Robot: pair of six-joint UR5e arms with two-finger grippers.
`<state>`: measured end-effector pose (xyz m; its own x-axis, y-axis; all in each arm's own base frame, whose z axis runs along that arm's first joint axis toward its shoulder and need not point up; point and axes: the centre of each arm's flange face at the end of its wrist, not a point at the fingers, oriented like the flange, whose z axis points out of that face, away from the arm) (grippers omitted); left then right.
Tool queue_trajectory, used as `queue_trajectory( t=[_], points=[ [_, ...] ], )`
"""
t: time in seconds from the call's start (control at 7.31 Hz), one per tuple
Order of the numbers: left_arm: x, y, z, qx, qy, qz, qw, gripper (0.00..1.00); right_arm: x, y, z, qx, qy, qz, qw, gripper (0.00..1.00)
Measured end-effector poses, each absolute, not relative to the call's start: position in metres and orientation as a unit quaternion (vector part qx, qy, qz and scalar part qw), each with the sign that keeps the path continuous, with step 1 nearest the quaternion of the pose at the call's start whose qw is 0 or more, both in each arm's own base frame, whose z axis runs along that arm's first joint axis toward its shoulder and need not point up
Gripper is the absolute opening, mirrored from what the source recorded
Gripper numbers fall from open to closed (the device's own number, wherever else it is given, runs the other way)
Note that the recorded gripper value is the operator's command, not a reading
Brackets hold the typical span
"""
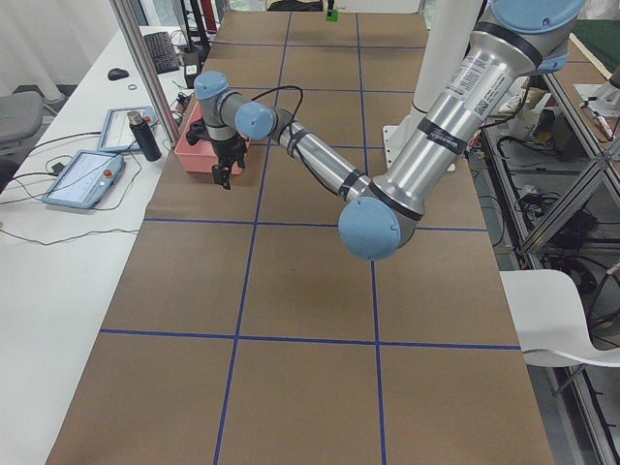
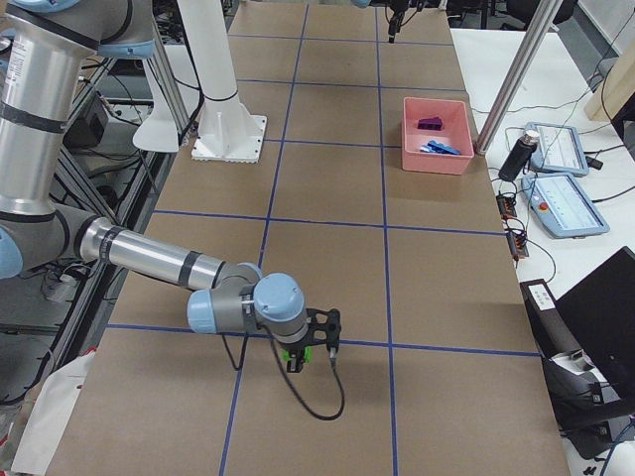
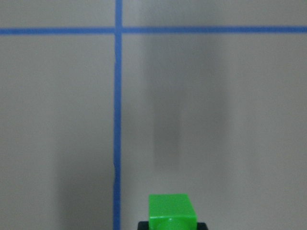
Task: Put all blocks into box
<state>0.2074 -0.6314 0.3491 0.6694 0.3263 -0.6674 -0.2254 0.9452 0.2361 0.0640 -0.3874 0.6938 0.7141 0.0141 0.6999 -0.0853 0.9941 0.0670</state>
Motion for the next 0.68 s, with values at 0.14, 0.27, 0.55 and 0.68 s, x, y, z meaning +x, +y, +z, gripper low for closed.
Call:
queue_trajectory(
  t=[0.14, 0.27, 0.55, 0.68],
  points=[
    [0.187, -0.620, 0.383, 0.057, 0.371, 0.147, 0.915, 1.00, 0.063, -0.438, 0.650, 0.050, -0.377, 0.025, 0.924, 0.00],
    [0.170, -0.616, 0.406, 0.053, 0.368, 0.137, 0.918, 1.00, 0.055, -0.484, 0.606, 0.050, -0.378, 0.018, 0.924, 0.00],
    [0.134, -0.617, 0.429, 0.057, 0.365, 0.113, 0.923, 1.00, 0.001, -0.565, 0.515, 0.043, -0.379, -0.006, 0.925, 0.00],
    [0.115, -0.617, 0.434, 0.062, 0.365, 0.101, 0.923, 1.00, -0.039, -0.600, 0.475, 0.038, -0.379, -0.015, 0.925, 0.00]
  ],
)
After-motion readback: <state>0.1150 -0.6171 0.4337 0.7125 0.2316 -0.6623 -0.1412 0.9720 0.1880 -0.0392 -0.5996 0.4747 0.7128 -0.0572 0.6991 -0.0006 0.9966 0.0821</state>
